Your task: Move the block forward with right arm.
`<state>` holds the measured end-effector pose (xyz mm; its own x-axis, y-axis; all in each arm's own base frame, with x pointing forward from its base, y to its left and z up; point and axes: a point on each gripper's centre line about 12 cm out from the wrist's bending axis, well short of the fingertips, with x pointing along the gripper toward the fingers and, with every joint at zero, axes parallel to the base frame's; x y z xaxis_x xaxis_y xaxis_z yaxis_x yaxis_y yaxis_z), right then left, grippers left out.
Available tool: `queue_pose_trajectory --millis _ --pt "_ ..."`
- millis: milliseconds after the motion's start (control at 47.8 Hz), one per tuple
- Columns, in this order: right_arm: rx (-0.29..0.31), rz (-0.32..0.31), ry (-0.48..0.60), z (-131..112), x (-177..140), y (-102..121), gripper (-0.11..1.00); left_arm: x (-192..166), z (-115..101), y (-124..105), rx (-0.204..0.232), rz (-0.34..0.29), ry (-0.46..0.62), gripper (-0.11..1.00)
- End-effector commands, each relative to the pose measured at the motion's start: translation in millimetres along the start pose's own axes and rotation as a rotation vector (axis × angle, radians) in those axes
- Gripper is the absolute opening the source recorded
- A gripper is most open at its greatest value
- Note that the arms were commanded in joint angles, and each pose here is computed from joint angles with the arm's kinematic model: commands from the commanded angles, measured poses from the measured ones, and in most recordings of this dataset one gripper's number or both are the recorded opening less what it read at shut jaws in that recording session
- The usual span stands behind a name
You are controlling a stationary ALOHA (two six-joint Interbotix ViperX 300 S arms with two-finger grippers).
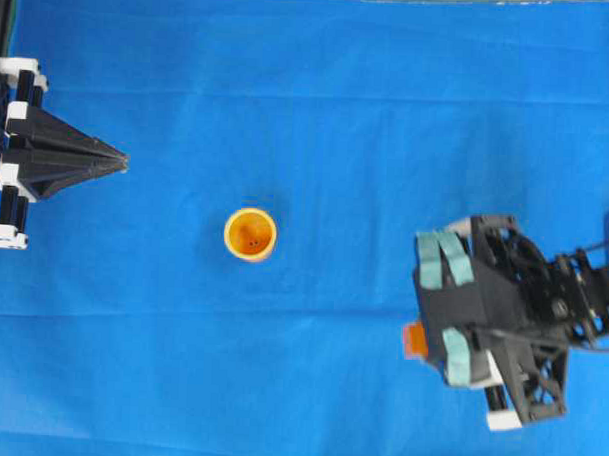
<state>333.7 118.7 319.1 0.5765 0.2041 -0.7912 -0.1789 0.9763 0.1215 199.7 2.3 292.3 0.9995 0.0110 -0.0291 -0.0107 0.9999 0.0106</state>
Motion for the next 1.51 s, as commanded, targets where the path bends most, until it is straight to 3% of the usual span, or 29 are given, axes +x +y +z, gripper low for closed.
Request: queue_pose_trajectory --millis 0,397,962,1485 --pt "0.004 0.027 -0.043 9.7 -10.4 11.2 0.41 2.4 11.9 0.4 0.002 0.002 -0.032 0.0" --pt "-0.048 0.114 -0.112 24.7 -14.2 53.5 0.41 2.7 12.2 0.4 0.002 0.002 -0.032 0.0" --pt "-0.111 0.182 -0.124 40.9 -6.7 97.9 0.41 2.9 11.3 0.4 0.002 0.002 -0.029 0.0" --pt "-0.114 0.18 -0.119 42.0 -4.2 99.2 0.41 3.2 10.4 0.4 0.003 0.002 -0.023 0.0"
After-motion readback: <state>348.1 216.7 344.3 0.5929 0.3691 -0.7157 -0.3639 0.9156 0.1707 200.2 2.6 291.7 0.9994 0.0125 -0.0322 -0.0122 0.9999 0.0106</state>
